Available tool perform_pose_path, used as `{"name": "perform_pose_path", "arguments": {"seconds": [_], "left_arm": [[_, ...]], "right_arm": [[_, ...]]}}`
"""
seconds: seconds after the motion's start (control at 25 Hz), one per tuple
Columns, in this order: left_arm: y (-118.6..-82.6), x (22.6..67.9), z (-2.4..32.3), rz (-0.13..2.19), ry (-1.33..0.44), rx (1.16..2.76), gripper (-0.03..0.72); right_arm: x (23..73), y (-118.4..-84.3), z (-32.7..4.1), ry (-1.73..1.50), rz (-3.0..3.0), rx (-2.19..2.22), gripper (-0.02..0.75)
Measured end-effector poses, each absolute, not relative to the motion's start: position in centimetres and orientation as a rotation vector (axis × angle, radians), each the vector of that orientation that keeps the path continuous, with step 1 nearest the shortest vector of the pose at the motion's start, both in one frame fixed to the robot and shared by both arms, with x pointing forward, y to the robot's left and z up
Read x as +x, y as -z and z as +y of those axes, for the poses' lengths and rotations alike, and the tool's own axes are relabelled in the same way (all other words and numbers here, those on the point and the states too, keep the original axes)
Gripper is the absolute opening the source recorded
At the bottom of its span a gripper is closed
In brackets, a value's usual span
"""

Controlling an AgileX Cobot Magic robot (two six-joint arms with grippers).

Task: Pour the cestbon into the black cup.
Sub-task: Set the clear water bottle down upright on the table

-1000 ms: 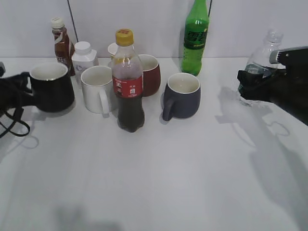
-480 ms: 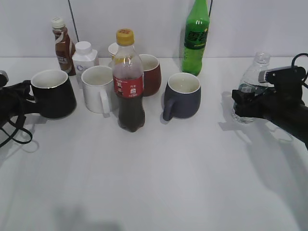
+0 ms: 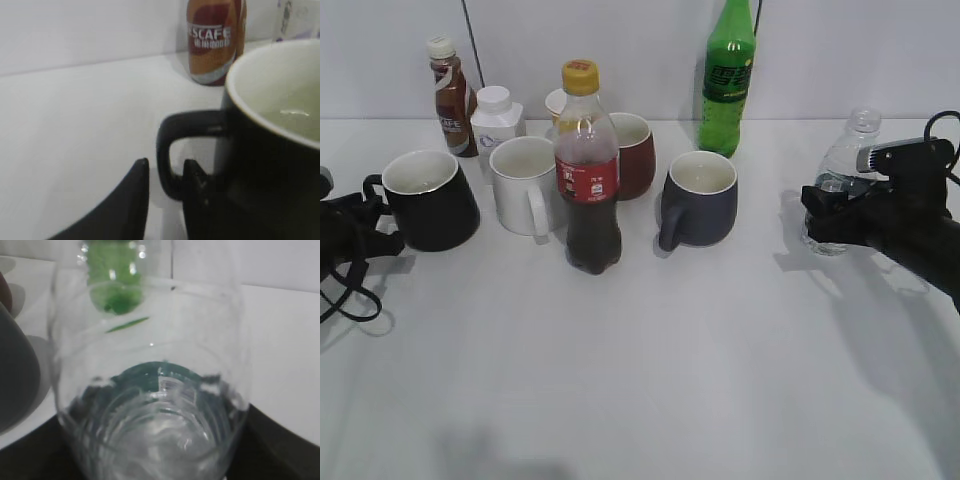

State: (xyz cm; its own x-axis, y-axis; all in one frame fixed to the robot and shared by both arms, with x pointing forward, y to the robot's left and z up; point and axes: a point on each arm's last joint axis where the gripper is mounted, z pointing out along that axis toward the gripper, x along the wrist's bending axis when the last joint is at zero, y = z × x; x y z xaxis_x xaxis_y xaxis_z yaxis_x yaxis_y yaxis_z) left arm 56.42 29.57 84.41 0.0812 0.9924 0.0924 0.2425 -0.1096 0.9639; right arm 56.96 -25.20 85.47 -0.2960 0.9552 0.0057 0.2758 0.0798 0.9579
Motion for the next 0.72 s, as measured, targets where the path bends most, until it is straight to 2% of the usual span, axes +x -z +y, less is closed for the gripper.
{"name": "perform_pose_path", "arguments": {"seconds": [0.08,0.28,0.48,0.64,0.72], "left_arm": [[-84.2,56.1,29.6,1.295,-1.096,1.510,0.209],[-84.2,54.5,29.6,1.322,-1.072,1.537,0.249],[-85.3,52.8,29.6,1.332,-1.072,1.538,0.254],[-87.2,52.0,30.0,1.351,-1.121,1.480,0.259],[-88.5,51.9,30.2,1.381,-1.129,1.461,0.260]], "right_arm": [[57.0,-85.5,-25.2,-1.248,1.667,1.233,0.505],[57.0,-85.4,-25.2,-1.247,1.668,1.233,0.622],[57.1,-85.8,-25.3,-1.251,1.650,1.232,0.646],[57.4,-88.9,-25.4,-1.285,1.564,1.187,0.649],[57.5,-91.8,-25.5,-1.306,1.514,1.154,0.648]]}}
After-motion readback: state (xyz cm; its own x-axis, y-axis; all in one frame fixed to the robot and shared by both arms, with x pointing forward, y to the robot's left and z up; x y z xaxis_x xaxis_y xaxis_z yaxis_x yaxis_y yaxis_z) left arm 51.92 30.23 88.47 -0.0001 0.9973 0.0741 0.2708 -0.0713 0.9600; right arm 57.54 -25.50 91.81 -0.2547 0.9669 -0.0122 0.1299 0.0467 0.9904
